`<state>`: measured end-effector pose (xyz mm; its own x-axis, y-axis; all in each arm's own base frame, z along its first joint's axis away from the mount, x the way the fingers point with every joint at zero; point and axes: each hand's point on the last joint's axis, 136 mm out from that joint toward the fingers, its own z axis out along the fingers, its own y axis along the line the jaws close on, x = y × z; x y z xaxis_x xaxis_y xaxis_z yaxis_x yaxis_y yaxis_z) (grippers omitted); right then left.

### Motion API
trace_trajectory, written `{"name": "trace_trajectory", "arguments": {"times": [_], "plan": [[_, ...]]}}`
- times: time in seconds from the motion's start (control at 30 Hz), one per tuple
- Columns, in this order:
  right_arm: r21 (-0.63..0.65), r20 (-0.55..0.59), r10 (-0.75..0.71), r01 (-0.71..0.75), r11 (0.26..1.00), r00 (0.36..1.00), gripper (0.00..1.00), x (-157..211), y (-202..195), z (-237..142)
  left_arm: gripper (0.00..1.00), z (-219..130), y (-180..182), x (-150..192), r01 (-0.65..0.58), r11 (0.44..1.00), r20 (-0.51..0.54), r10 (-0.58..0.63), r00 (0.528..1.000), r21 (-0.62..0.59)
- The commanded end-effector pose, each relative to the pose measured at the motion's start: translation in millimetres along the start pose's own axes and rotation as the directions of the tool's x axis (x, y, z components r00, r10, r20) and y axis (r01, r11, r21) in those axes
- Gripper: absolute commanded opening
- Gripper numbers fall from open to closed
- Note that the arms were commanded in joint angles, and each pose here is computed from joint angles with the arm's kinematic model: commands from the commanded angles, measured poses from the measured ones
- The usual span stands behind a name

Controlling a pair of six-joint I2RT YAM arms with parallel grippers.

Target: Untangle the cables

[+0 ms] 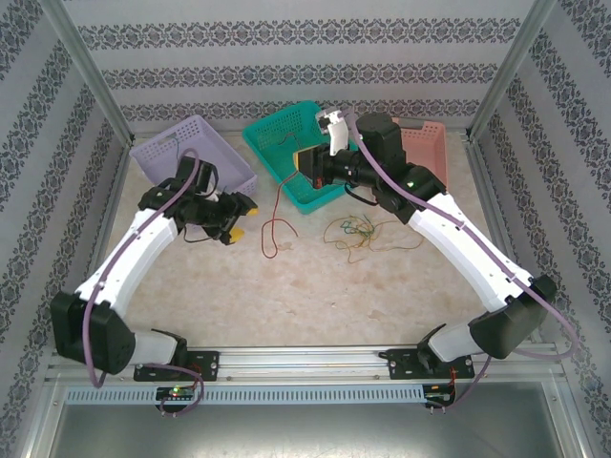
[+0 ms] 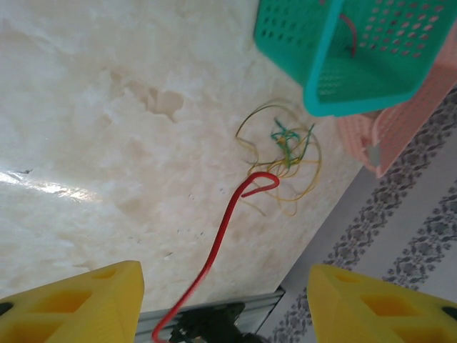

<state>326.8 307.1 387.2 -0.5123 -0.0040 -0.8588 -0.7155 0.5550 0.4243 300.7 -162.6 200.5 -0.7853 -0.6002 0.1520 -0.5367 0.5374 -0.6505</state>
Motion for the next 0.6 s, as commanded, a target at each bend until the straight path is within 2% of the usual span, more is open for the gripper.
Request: {"name": "trace_trajectory", "arguments": {"times": [0.0, 0.1, 0.2, 0.4, 0.57], "plan": [[-0.150, -0.026, -0.058, 0.054, 0.987, 0.998, 0.00, 4, 13, 4, 0.62, 1, -11, 10, -0.184, 0.982, -0.093, 0.186, 0.978, 0.027], [-0.190, -0.040, -0.056, 0.047, 0.981, 0.998, 0.00, 2, 13, 5, 0.60, 10, -6, 13, -0.271, 0.962, -0.162, 0.270, 0.949, 0.020], [-0.212, -0.040, -0.055, 0.045, 0.976, 0.998, 0.00, -2, 13, 6, 0.58, 20, 9, 22, -0.280, 0.960, -0.244, 0.271, 0.931, 0.000], [-0.225, -0.041, -0.044, 0.033, 0.974, 0.998, 0.00, -2, 15, 5, 0.58, 36, 29, 30, -0.262, 0.964, -0.289, 0.237, 0.927, -0.047], [-0.222, -0.044, -0.032, 0.021, 0.975, 0.999, 0.00, 2, 13, 6, 0.58, 50, 26, 39, -0.258, 0.965, -0.306, 0.232, 0.924, -0.048]]}}
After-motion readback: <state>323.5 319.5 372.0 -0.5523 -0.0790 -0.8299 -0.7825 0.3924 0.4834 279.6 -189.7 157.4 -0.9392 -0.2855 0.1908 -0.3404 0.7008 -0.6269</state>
